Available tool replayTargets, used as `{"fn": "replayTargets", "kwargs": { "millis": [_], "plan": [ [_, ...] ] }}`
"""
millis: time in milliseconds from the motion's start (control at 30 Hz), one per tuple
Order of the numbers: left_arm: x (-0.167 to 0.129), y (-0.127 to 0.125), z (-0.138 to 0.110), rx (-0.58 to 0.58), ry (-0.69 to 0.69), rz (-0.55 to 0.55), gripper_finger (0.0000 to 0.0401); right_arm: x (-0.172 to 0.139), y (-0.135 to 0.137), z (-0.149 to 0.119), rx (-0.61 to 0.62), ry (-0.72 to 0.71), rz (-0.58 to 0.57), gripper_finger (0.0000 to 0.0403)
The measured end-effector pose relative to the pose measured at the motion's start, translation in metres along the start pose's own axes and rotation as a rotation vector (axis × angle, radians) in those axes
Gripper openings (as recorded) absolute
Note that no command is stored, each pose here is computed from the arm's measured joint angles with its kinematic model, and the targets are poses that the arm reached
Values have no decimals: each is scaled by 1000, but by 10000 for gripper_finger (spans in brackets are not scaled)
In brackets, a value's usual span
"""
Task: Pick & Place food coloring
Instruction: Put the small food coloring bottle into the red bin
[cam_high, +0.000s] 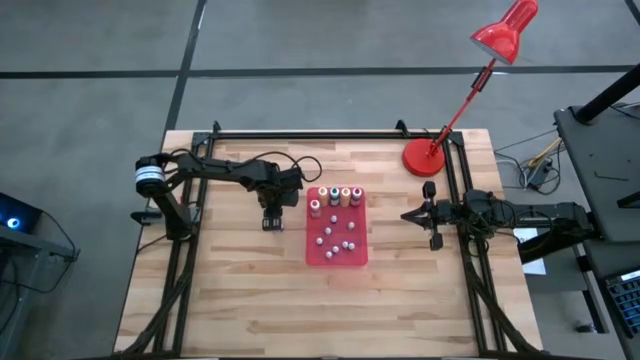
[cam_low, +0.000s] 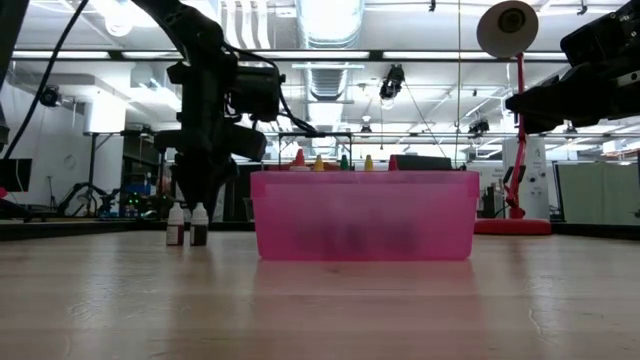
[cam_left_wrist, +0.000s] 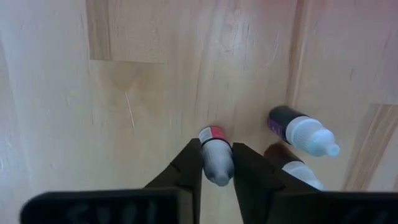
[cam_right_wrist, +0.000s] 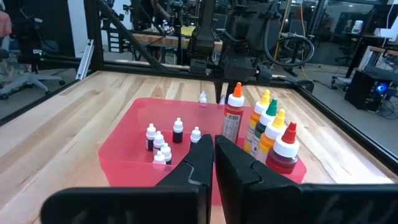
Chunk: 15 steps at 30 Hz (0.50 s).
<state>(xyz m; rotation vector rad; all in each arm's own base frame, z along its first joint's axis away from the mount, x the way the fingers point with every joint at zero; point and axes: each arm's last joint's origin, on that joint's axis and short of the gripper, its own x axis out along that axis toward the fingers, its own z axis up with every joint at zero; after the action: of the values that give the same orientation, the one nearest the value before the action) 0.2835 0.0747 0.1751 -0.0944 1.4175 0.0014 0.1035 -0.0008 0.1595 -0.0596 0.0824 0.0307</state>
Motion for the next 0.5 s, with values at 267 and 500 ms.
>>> {"fn": "replayTargets", "kwargs": {
  "millis": [267, 500],
  "plan": [
    [-4, 0, 0, 8, 18, -3, 38, 0, 0, 0, 0, 0, 0, 9],
    [-16, 0, 5, 26, 36, 1, 39, 0, 0, 0, 2, 0, 0, 9]
  ]
}}
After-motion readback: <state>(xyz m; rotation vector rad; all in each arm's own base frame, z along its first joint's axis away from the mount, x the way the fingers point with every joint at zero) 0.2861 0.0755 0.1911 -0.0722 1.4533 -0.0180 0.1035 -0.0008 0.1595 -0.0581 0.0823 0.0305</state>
